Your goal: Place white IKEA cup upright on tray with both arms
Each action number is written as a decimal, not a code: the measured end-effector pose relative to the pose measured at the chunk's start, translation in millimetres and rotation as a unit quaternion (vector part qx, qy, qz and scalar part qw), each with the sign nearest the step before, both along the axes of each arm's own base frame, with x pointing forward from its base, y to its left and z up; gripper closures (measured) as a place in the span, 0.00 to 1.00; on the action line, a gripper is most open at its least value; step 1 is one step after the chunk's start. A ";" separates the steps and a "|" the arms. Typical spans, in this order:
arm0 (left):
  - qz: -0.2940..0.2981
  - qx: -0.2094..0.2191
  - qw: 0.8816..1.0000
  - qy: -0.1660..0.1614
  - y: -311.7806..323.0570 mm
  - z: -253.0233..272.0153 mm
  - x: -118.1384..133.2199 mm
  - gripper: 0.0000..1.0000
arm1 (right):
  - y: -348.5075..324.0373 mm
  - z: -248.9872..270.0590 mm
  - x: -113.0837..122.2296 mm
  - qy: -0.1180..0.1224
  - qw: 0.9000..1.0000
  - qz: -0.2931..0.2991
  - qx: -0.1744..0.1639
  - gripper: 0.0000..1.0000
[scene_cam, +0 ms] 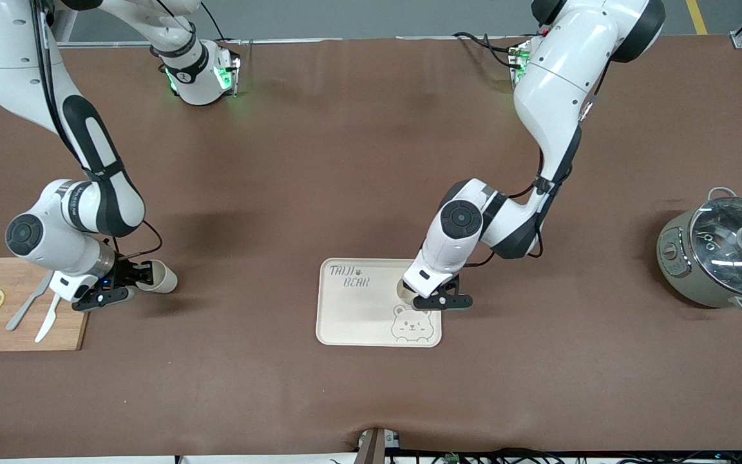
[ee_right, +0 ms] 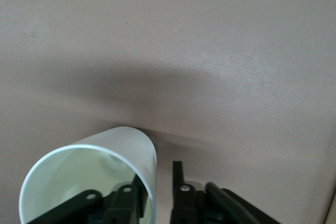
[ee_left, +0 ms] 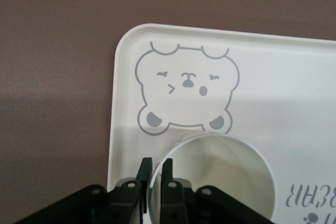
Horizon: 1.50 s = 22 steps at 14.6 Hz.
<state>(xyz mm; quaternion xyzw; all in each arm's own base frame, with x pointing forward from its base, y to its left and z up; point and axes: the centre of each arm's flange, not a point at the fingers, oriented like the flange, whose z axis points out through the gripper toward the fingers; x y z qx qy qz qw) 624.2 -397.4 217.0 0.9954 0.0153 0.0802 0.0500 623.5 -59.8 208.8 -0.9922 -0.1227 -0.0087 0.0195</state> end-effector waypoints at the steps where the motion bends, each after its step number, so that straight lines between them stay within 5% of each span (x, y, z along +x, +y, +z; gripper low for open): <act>1: 0.001 0.000 1.000 0.000 0.1 0.0 0.1 0.73 | 0.7 0.0 0.1 0.000 1.000 0.001 0.000 0.79; 4: 0.025 -0.004 1.000 0.001 0.0 0.6 0.5 0.45 | 3.7 3.1 0.6 0.001 1.000 0.002 0.002 0.96; 9: 0.035 0.010 0.999 0.015 2.6 12.2 2.4 0.00 | 4.5 3.1 0.0 0.009 1.000 0.003 0.004 0.96; 13: 0.041 0.030 0.998 0.027 8.3 52.0 3.3 0.00 | 34.7 39.3 11.2 0.057 0.997 -0.039 0.021 0.96; 17: 0.059 0.051 0.996 0.036 38.5 111.7 10.3 0.00 | 127.5 102.6 12.9 0.076 0.987 -0.141 0.028 0.96; 22: 0.061 0.051 0.997 0.025 134.6 168.7 47.4 0.00 | 287.6 147.6 -9.8 0.074 0.950 -0.297 0.058 0.96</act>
